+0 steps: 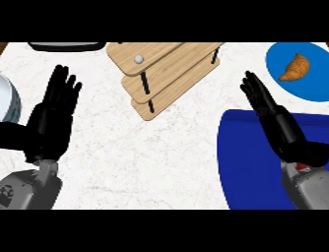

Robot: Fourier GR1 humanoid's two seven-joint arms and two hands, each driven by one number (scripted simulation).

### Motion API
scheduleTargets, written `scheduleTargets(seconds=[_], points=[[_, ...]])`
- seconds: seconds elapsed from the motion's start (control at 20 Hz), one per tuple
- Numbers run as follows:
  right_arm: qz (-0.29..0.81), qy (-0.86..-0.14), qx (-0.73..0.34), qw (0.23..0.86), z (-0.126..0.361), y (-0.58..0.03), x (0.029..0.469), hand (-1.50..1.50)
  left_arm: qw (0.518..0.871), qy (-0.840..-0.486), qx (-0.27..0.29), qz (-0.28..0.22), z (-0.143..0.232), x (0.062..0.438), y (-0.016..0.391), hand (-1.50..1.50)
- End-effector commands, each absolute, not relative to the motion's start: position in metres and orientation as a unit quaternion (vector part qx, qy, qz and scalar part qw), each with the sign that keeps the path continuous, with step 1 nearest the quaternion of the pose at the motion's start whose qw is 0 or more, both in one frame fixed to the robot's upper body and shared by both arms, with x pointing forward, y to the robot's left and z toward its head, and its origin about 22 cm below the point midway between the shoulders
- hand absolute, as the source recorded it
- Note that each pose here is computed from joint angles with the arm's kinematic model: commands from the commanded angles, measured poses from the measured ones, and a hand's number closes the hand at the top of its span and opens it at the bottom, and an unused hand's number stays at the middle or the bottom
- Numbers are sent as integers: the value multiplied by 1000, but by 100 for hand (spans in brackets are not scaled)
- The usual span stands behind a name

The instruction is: Pick the bell pepper from the tray and place it in the tiered shelf

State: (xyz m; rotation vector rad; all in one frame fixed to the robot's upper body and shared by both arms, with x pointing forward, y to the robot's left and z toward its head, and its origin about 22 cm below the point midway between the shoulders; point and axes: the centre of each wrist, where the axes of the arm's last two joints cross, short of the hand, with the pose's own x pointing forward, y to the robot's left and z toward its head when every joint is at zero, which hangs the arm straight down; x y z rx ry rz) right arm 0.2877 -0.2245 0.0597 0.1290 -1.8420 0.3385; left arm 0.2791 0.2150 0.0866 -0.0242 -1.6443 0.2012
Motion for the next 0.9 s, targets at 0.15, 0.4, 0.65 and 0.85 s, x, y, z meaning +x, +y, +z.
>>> scheduleTargets(seconds=[0.15,0.4,0.65,0.85], points=[[164,-813,-53,556,109,-364,284,150,788,-610,57,62,22,251,256,0],[165,-677,-253,671,97,-481,244,150,834,-548,57,44,-5,237,271,0],[151,-726,-159,652,81,-547,204,-150,845,-532,41,26,-14,236,284,0],[245,-708,-98,655,96,-561,204,-150,846,-532,38,19,-19,243,290,0]])
